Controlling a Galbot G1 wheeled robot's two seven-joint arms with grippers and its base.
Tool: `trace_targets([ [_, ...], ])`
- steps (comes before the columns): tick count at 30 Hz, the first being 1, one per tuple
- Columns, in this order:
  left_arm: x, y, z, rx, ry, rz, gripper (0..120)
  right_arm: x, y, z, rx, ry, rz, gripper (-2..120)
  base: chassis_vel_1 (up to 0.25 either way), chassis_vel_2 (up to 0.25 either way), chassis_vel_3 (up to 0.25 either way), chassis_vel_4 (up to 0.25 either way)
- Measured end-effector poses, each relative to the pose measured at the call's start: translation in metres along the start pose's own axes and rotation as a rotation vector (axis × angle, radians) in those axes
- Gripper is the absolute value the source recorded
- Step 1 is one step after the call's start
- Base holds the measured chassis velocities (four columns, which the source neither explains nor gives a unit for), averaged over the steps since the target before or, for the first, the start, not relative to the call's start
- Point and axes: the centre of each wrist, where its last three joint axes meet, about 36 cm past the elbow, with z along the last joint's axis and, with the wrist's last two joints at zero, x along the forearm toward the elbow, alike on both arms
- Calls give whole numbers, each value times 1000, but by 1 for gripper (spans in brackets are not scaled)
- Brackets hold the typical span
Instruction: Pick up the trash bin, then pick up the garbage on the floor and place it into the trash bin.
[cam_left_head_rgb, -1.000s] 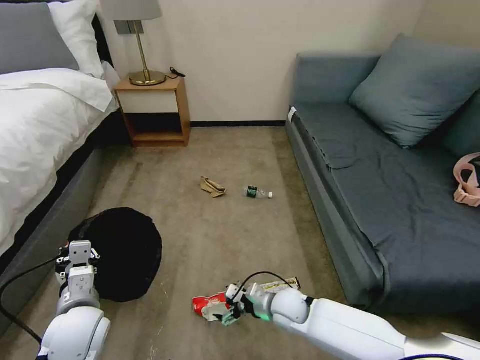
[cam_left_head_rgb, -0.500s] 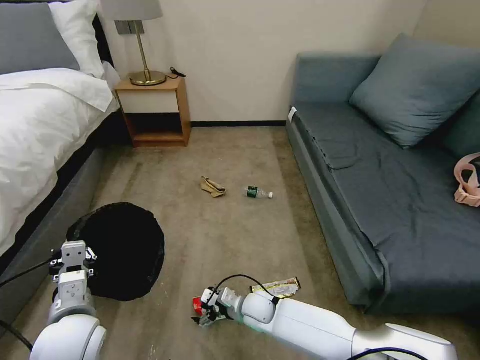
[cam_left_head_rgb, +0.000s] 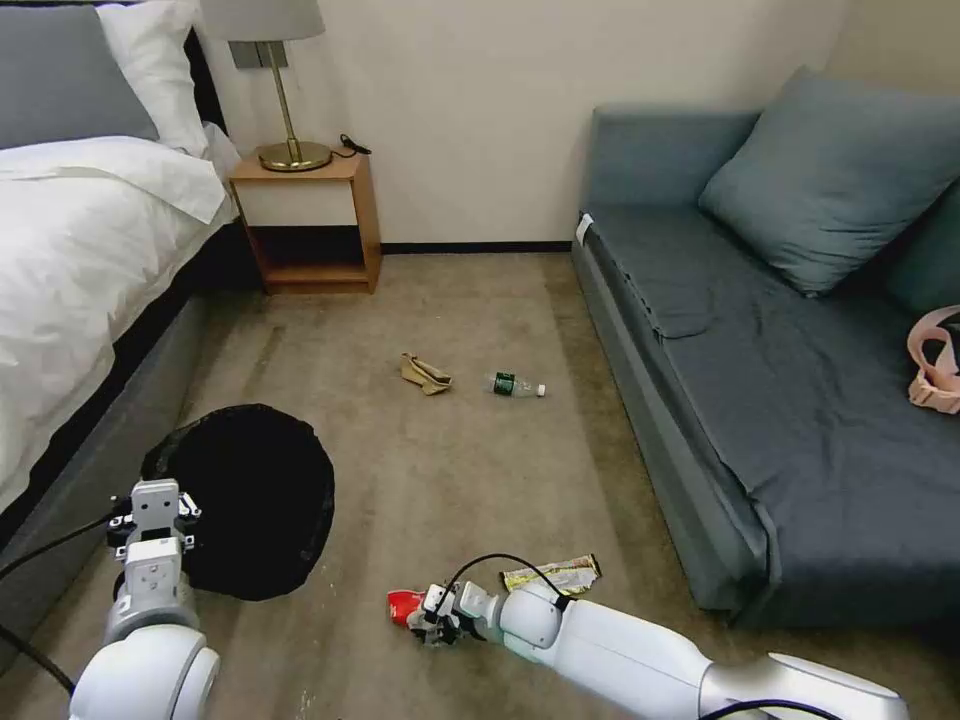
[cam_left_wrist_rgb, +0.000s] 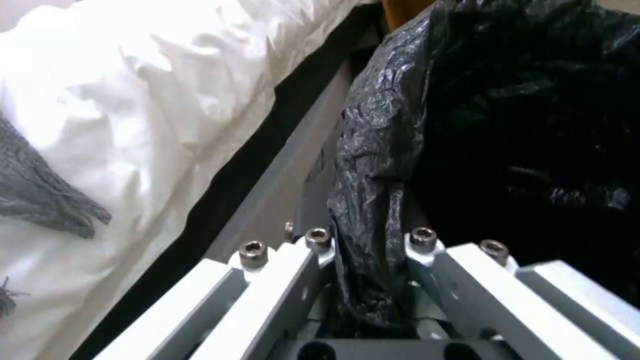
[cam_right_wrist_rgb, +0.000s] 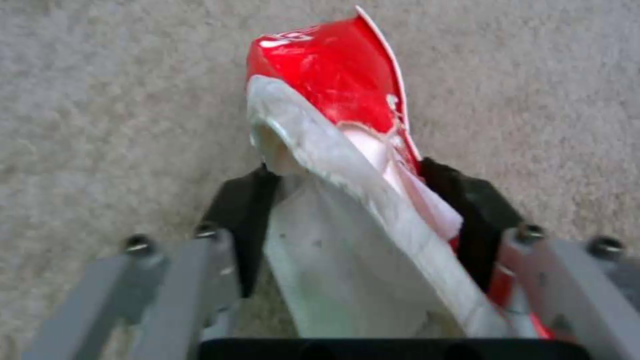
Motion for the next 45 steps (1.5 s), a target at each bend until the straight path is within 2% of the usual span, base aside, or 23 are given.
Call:
trace_targets([
  [2, 0, 0, 1, -1, 2, 0, 4, 0, -1, 1, 0, 0, 0, 50, 0, 0, 0, 0],
  [4, -1, 1, 1, 0, 2, -2, 4, 0, -2, 2, 2, 0, 0, 39, 0, 0, 0, 0],
  [6, -1, 1, 1, 1, 2, -3, 4, 0, -3, 3, 2, -1, 0, 36, 0, 0, 0, 0],
  [8, 0, 1, 0, 3, 1, -1, 4, 0, -4, 3, 3, -4, 0, 25, 0, 0, 0, 0],
  [9, 0, 1, 0, 3, 1, -1, 4, 0, -4, 3, 3, -4, 0, 25, 0, 0, 0, 0],
  [12, 2, -1, 0, 11, 0, 4, 4, 1, -7, 1, 3, -11, 5, 9, 0, 0, 0, 0],
  [13, 2, -1, 0, 11, 0, 4, 4, 1, -7, 1, 3, -11, 5, 9, 0, 0, 0, 0],
  [15, 3, -2, 0, 23, -10, 7, 4, 2, -9, 0, -8, -18, 15, 1, 0, 0, 0, 0],
  [21, 6, -3, 0, 56, -32, 16, 4, 6, -16, 1, -42, -39, 56, 0, 0, 0, 0, 0],
  [24, 7, -3, 1, 60, -34, 15, 4, 11, -21, 4, -79, -60, 89, 0, 0, 0, 0, 0],
  [27, 8, -1, 3, 64, -42, 9, 4, 24, -36, 6, -166, -118, 165, 0, 0, 0, 0, 0],
  [28, 8, -1, 3, 64, -42, 9, 4, 24, -36, 6, -166, -118, 165, 0, 0, 0, 0, 0],
  [30, 10, -1, 9, 72, -45, 2, 4, 48, -60, -8, -278, -226, 250, 0, 0, 0, 0, 0],
  [34, 13, -1, 12, 71, -43, 3, 4, 64, -72, -23, -333, -298, 279, 0, 0, 0, 0, 0],
  [36, 18, 0, 16, 69, -42, 0, 4, 96, -91, -60, -381, -439, 309, 0, 0, 0, 0, 0],
  [37, 20, 0, 17, 68, -44, -4, 4, 110, -98, -77, -388, -495, 309, 0, 0, 0, 0, 0],
  [39, 21, 0, 18, 67, -45, -6, 4, 119, -102, -88, -386, -532, 304, 0, 0, 0, 0, 0],
  [42, 24, -1, 20, 72, -53, -18, 4, 157, -105, -141, -338, -689, 207, 0, 0, 0, 0, 0],
  [43, 24, -1, 20, 72, -53, -18, 4, 157, -105, -141, -338, -689, 207, 0, 0, 0, 0, 0],
  [45, 23, -2, 20, 73, -55, -19, 4, 177, -92, -180, -316, -773, 83, 0, 0, 0, 0, 0],
])
